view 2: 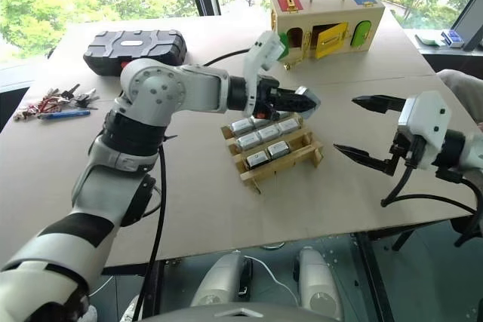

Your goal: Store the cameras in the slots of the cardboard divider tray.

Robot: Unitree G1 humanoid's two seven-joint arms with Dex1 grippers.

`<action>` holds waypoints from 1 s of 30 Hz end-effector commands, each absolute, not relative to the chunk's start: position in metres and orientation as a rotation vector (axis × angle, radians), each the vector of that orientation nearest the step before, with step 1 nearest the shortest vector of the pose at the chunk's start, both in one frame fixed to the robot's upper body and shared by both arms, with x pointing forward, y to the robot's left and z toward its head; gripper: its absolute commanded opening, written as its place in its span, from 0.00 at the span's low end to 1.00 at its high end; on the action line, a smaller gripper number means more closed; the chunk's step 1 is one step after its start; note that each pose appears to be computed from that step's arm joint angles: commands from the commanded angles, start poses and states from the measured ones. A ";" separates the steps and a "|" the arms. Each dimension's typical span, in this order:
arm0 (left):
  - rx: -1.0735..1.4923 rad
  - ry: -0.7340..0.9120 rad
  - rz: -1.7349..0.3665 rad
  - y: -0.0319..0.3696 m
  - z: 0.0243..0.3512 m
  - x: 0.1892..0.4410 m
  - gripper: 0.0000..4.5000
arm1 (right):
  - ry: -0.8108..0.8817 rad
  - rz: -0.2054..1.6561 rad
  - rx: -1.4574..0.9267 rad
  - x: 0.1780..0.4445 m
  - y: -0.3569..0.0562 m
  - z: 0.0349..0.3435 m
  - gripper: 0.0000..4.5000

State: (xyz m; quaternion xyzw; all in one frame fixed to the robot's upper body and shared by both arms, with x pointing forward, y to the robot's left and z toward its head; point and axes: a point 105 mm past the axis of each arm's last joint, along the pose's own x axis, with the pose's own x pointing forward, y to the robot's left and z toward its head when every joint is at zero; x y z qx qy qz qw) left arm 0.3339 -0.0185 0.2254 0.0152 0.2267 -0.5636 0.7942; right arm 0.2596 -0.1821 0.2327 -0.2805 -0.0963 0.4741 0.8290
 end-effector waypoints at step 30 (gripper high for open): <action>0.225 0.601 -1.148 -0.017 0.169 0.342 0.19 | -0.189 1.209 -0.424 0.270 -0.193 0.246 1.00</action>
